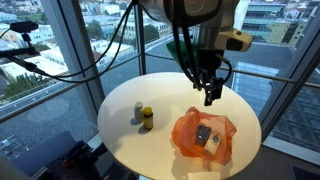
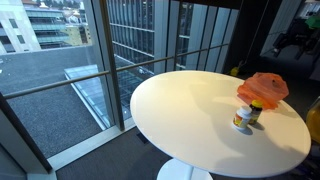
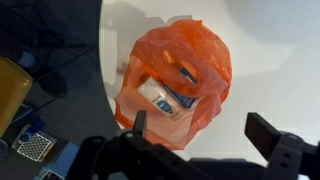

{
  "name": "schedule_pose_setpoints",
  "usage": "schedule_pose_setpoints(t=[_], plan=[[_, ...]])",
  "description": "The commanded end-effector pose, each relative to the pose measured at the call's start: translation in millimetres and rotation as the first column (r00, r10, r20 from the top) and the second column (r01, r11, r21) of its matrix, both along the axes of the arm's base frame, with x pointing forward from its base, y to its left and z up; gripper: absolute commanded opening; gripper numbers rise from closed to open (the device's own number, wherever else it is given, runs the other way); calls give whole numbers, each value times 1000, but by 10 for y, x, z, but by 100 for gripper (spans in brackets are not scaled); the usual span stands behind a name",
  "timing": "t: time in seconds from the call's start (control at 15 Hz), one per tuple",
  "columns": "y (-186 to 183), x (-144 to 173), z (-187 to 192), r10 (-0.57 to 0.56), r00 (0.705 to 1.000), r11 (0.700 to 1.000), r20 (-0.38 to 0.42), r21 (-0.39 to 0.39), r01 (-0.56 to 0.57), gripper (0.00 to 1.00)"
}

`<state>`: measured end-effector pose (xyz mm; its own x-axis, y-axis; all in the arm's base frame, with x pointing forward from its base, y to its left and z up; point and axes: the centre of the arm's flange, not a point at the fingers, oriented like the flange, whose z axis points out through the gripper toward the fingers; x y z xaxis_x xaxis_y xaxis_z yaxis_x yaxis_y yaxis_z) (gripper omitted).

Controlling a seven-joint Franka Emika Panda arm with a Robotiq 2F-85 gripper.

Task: Remove the blue box from the plastic bag

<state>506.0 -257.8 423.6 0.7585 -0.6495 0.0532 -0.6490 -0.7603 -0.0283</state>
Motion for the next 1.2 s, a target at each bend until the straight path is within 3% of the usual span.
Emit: schedule_pose_setpoints(t=[0.0,0.67,1.13], plan=[[-306,99,-17,-70,998,998,-10,-7,70,100],[-701,321,-727,-107,988,994,-115,-44,103,100],[-573,450,-1130,-30,984,999,-175,-50,22,100]])
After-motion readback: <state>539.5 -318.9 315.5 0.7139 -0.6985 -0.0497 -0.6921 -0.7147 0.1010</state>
